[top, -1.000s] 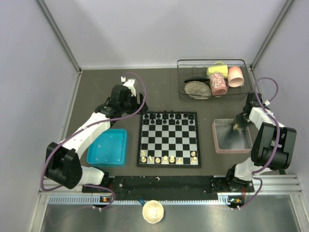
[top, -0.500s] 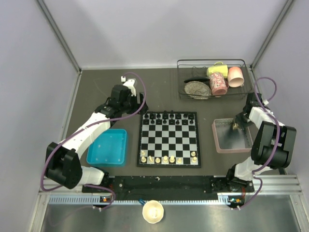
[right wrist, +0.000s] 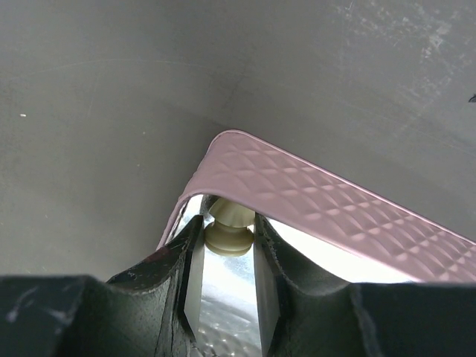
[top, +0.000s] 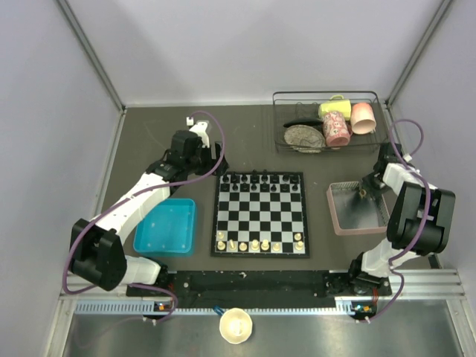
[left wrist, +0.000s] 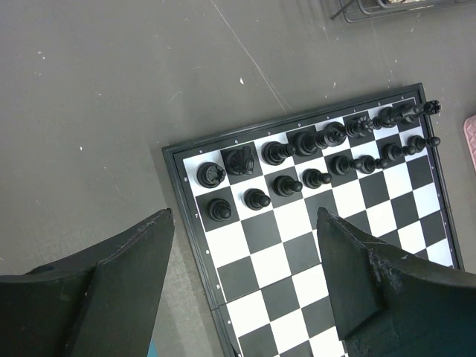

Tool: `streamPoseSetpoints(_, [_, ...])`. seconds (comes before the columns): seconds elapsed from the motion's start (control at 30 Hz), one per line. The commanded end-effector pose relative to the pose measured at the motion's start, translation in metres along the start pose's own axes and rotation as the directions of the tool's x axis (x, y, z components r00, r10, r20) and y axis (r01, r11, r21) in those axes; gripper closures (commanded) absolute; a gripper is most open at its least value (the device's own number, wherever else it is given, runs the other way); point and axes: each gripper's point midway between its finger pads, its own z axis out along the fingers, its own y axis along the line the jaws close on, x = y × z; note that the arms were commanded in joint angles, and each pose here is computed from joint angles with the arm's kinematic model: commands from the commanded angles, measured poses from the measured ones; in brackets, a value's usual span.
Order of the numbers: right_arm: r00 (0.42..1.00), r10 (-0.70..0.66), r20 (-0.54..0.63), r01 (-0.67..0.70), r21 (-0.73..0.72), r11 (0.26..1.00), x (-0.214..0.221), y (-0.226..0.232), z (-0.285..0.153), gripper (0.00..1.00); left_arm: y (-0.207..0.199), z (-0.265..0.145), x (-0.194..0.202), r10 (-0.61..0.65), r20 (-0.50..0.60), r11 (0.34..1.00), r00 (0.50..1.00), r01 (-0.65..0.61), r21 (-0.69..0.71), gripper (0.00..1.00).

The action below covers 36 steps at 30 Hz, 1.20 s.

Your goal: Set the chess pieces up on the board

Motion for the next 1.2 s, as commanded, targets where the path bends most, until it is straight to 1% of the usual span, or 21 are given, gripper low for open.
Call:
streamPoseSetpoints(0.0, [0.997, -0.028, -0.073, 0.034, 0.083, 0.996, 0.023, -0.027, 0.012, 0.78, -0.008, -0.003, -0.014, 0.008, 0.052, 0.999, 0.999, -0.010, 0.033, 0.18])
streamPoseSetpoints(0.13, [0.997, -0.039, -0.063, 0.041, 0.045, 0.998, 0.020, -0.023, 0.002, 0.83, -0.009, -0.003, -0.014, 0.007, 0.052, 0.999, 0.999, -0.009, 0.038, 0.18])
streamPoseSetpoints(0.23, [0.997, -0.055, -0.058, 0.054, -0.014, 0.998, 0.020, -0.016, -0.013, 0.89, -0.012, -0.005, -0.016, 0.004, 0.059, 0.999, 0.998, -0.007, 0.047, 0.18])
streamPoseSetpoints(0.27, [0.997, -0.057, -0.051, 0.055, -0.039, 0.998, 0.018, -0.013, -0.021, 0.93, -0.012, -0.006, -0.017, 0.004, 0.061, 0.999, 0.998, -0.007, 0.049, 0.18])
streamPoseSetpoints(0.3, [0.996, -0.066, -0.067, 0.061, -0.073, 0.995, 0.022, -0.009, -0.028, 0.94, -0.014, -0.008, -0.018, 0.002, 0.064, 0.998, 0.998, -0.006, 0.055, 0.18])
streamPoseSetpoints(0.37, [0.994, -0.082, -0.075, 0.074, -0.105, 0.992, 0.025, -0.007, -0.039, 0.96, -0.017, -0.011, -0.020, 0.000, 0.072, 0.998, 0.997, -0.005, 0.067, 0.18])
streamPoseSetpoints(0.4, [0.995, -0.083, -0.061, 0.074, -0.140, 0.987, 0.023, -0.004, -0.050, 0.97, -0.018, -0.013, -0.021, -0.004, 0.077, 0.997, 0.997, -0.002, 0.071, 0.18])
streamPoseSetpoints(0.5, [0.995, -0.101, -0.010, 0.097, -0.183, 0.978, 0.018, -0.005, -0.073, 0.99, -0.022, -0.019, -0.024, -0.008, 0.090, 0.996, 0.996, 0.000, 0.087, 0.18])
streamPoseSetpoints(0.6, [0.990, -0.137, 0.009, 0.135, -0.269, 0.954, 0.019, 0.004, -0.095, 1.00, -0.028, -0.028, -0.029, -0.018, 0.106, 0.993, 0.994, 0.006, 0.117, 0.18])
streamPoseSetpoints(0.67, [0.981, -0.184, 0.054, 0.191, -0.338, 0.922, 0.016, 0.014, -0.114, 1.00, -0.035, -0.033, -0.032, -0.023, 0.117, 0.990, 0.993, 0.006, 0.143, 0.18])
streamPoseSetpoints(0.7, [0.976, -0.207, 0.060, 0.214, -0.379, 0.900, 0.018, 0.021, -0.123, 1.00, -0.041, -0.035, -0.033, -0.028, 0.112, 0.985, 0.993, 0.008, 0.173, 0.18])
streamPoseSetpoints(0.73, [0.959, -0.268, 0.095, 0.283, -0.420, 0.862, 0.020, 0.032, -0.136, 1.00, -0.045, -0.038, -0.036, -0.027, 0.115, 0.981, 0.993, 0.005, 0.191, 0.18])
streamPoseSetpoints(0.77, [0.945, -0.304, 0.117, 0.324, -0.445, 0.835, 0.022, 0.039, -0.145, 1.00, -0.051, -0.040, -0.037, -0.030, 0.113, 0.977, 0.993, 0.005, 0.215, 0.18])
streamPoseSetpoints(0.83, [0.912, -0.362, 0.191, 0.409, -0.462, 0.787, 0.023, 0.057, -0.164, 1.00, -0.066, -0.045, -0.040, -0.049, 0.101, 0.956, 0.994, 0.018, 0.293, 0.18])
streamPoseSetpoints(0.87, [0.881, -0.421, 0.217, 0.472, -0.480, 0.739, 0.038, 0.070, -0.174, 1.00, -0.073, -0.047, -0.042, -0.057, 0.098, 0.945, 0.994, 0.022, 0.327, 0.18])
streamPoseSetpoints(0.9, [0.867, -0.430, 0.252, 0.498, -0.467, 0.731, 0.037, 0.077, -0.179, 1.00, -0.082, -0.050, -0.047, -0.077, 0.105, 0.930, 0.991, 0.033, 0.367, 0.18])
streamPoseSetpoints(0.93, [0.844, -0.452, 0.289, 0.536, -0.485, 0.691, 0.043, 0.091, -0.193, 1.00, -0.092, -0.055, -0.048, -0.078, 0.091, 0.908, 0.993, 0.033, 0.418, 0.18])
streamPoseSetpoints(0.97, [0.808, -0.497, 0.316, 0.587, -0.509, 0.630, 0.061, 0.107, -0.203, 1.00, -0.095, -0.058, -0.050, -0.086, 0.089, 0.900, 0.992, 0.039, 0.434, 0.18])
streamPoseSetpoints(1.07, [0.743, -0.541, 0.395, 0.660, -0.566, 0.493, 0.081, 0.138, -0.231, 1.00, -0.100, -0.068, -0.056, -0.105, 0.104, 0.893, 0.989, 0.048, 0.449, 0.18])
streamPoseSetpoints(1.1, [0.706, -0.580, 0.407, 0.685, -0.600, 0.413, 0.101, 0.145, -0.241, 1.00, -0.099, -0.070, -0.057, -0.116, 0.107, 0.894, 0.987, 0.057, 0.444, 0.18])
streamPoseSetpoints(1.17, [0.640, -0.607, 0.470, 0.732, -0.614, 0.296, 0.115, 0.154, -0.259, 1.00, -0.096, -0.075, -0.059, -0.130, 0.136, 0.899, 0.982, 0.059, 0.433, 0.18])
